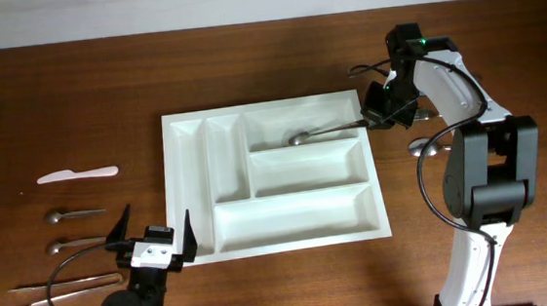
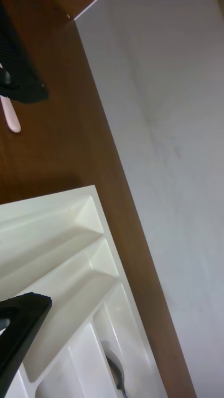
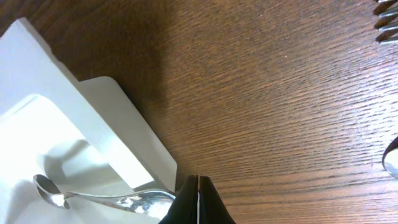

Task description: Pack container

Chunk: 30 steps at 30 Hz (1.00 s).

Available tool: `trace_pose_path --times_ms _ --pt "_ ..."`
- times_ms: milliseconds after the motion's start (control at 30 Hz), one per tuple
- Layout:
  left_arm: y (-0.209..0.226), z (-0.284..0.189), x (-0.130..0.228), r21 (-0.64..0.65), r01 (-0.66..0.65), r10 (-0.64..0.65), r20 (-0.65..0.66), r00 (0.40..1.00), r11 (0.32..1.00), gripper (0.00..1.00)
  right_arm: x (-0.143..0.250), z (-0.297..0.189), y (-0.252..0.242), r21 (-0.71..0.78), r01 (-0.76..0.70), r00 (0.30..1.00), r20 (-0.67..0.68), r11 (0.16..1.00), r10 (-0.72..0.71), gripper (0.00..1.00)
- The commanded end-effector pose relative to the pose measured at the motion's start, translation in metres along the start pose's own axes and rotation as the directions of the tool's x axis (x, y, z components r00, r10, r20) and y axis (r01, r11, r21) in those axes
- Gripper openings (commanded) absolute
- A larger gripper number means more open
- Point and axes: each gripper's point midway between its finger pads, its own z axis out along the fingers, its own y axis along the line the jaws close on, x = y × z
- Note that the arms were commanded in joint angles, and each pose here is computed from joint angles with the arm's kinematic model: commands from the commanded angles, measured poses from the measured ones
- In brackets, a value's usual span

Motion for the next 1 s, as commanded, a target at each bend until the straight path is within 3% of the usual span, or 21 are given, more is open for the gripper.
trace_pose_path --times_ms 0,400,633,967 --pt "0.002 0.0 0.003 -0.015 0.003 -0.003 -0.004 1.0 1.0 0.99 -0.008 -0.012 0.013 -0.027 0.054 0.998 0.027 0.998 -0.053 0.04" --pt "0.002 0.0 0.003 -0.015 0.003 -0.003 -0.004 1.0 1.0 0.99 -0.014 -0.03 0.021 -0.034 0.061 0.997 0.053 0.998 -0.059 0.04" --pt "0.002 0.0 0.003 -0.015 0.003 -0.003 -0.004 1.0 1.0 0.99 -0.02 -0.03 -0.001 0.089 0.048 0.995 0.089 0.995 -0.056 0.04" --pt "0.002 0.0 0.003 -0.015 0.003 -0.003 -0.004 1.0 1.0 0.99 -0.013 -0.029 -0.004 0.106 0.104 0.993 0.052 0.989 -0.11 0.04"
